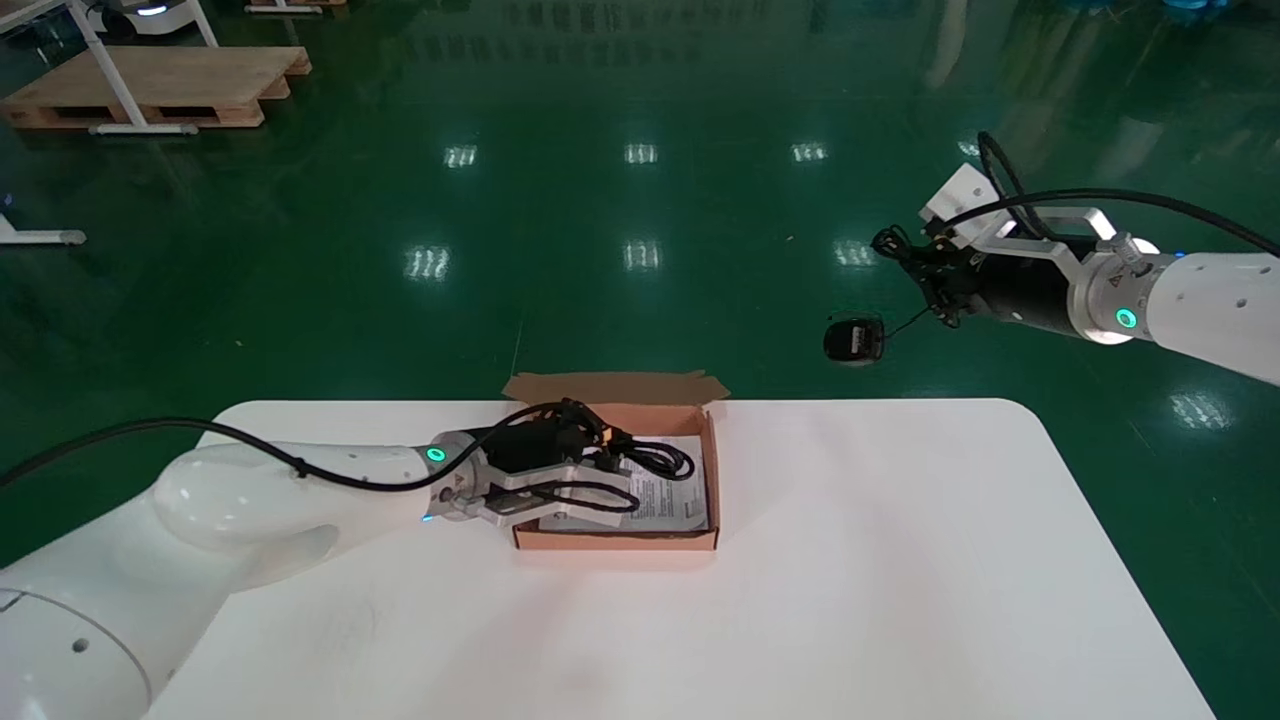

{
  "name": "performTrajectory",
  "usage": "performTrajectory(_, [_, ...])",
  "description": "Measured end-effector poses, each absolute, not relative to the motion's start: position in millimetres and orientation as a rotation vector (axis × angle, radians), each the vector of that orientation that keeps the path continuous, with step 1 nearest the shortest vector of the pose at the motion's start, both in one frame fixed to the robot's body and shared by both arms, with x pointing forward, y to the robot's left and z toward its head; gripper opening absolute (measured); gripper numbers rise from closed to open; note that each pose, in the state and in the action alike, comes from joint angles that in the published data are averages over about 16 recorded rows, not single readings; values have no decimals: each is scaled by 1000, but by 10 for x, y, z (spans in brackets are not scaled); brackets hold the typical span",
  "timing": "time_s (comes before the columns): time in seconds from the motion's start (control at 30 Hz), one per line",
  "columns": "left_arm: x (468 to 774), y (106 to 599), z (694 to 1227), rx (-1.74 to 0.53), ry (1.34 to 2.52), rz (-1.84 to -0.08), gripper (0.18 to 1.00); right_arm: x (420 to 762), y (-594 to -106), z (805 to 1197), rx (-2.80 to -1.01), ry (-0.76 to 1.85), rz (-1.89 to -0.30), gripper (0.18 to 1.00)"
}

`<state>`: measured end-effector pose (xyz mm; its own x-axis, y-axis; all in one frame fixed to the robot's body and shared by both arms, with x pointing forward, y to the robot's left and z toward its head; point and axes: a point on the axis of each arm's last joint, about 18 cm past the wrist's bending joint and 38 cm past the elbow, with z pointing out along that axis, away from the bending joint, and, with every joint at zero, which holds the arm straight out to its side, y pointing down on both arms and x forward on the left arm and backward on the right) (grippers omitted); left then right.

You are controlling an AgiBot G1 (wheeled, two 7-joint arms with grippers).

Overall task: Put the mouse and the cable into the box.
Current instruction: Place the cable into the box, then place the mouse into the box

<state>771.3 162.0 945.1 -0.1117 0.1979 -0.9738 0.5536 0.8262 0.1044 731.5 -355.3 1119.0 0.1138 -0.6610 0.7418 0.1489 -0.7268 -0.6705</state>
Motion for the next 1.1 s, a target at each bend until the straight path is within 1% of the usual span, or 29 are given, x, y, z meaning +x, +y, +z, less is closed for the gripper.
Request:
performTrajectory(0.27, [7718,1625,9450,588,1685,-332,284,7315,-3554,11189,-1778,499,-1679,226])
performTrajectory(0.47, [7713,1622,9451,591,1686,-334,346,7315,-3554,11190,-1777,499,-1679,226])
performTrajectory(0.67, [7710,1619,9453,593,1687,-336,441,7315,-3553,11190,-1777,499,-1679,226])
performTrajectory(1.1, [7707,1653,9464,579,1685,-344,731,7315,-3553,11190,-1777,499,-1679,226])
